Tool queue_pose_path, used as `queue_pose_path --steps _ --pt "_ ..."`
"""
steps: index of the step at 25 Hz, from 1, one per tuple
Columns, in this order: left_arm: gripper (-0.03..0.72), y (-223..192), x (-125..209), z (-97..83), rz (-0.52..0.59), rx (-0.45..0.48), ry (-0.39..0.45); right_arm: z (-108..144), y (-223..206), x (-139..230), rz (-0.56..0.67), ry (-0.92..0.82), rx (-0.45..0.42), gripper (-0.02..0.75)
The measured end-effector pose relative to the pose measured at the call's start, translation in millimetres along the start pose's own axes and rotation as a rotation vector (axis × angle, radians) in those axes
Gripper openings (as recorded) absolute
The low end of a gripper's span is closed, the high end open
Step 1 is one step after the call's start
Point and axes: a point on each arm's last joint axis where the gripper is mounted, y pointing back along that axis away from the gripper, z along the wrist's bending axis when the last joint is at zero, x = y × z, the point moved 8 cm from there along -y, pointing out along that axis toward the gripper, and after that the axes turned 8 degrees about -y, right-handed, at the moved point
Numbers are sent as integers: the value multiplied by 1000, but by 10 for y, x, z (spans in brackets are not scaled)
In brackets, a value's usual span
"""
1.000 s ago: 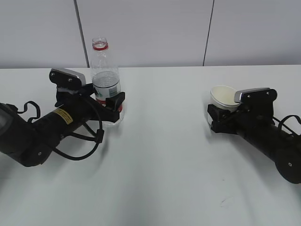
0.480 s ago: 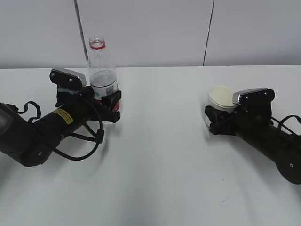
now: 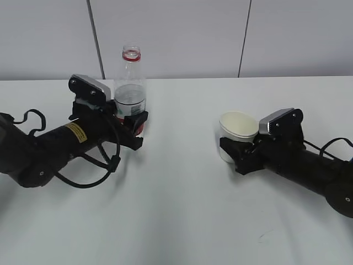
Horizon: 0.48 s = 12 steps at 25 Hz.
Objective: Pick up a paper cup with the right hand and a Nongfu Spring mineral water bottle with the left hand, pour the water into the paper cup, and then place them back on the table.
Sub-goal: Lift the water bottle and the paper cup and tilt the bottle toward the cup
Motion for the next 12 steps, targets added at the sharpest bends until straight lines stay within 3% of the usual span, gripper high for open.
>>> queue_pose_path --steps 7,12 --pt "416 54 -98 18 66 25 -146 369 -64 30 21 28 -123 507" --pt "415 88 -175 53 86 26 -243 604 -74 -167 -9 48 -188 507"
